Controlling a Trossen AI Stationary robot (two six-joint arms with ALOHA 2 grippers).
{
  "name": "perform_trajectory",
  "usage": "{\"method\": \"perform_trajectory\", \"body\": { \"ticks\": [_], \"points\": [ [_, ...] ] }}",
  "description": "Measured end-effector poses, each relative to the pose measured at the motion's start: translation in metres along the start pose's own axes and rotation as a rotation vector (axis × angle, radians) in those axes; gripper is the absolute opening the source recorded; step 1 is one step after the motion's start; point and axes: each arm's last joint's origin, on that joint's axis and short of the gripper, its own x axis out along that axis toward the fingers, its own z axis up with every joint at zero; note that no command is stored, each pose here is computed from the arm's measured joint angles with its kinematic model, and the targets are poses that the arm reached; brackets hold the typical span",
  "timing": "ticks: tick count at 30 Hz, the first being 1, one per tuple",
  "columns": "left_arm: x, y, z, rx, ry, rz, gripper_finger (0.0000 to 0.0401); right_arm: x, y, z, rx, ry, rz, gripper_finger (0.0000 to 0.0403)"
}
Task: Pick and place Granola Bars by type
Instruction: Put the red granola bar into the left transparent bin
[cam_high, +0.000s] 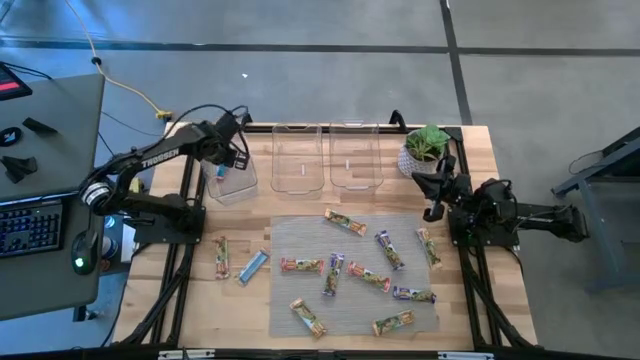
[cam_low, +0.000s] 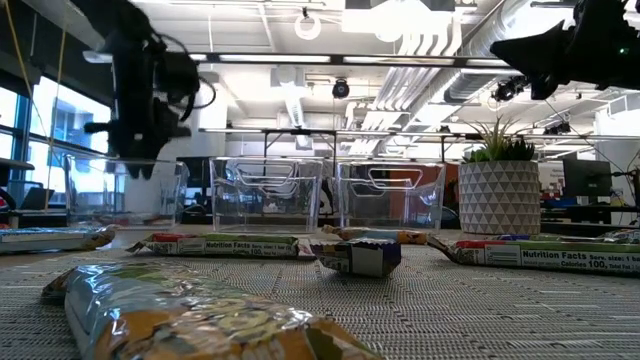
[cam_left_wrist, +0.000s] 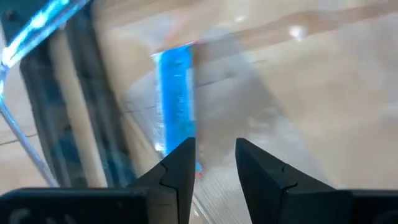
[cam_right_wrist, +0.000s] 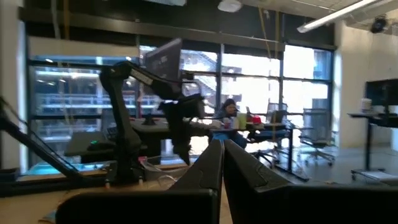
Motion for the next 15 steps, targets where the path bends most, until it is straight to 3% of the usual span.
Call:
{"method": "perform_trajectory", "body": {
  "ticks": [4,7,11,15],
  "points": [
    [-0.045,0.003,0.011,0.029,-0.017,-0.103,0.0110,0.000,0.002,0.005,0.032,-0.052,0.073,0.0000],
    [-0.082,0.005,0.005,0.028,0.008,-0.190,0.0111,0.001,0.002,0.006,0.037,-0.067,0.076,0.0001],
    [-0.116,0.004,-0.023,0.041,0.035,-0.297,0.0111,0.002,0.002,0.004,0.033,-0.046,0.070,0.0001],
    [-0.131,-0.002,-0.062,0.015,0.097,-0.393,0.0111,0.005,0.003,-0.001,0.025,-0.003,0.070,0.0001]
  ]
}}
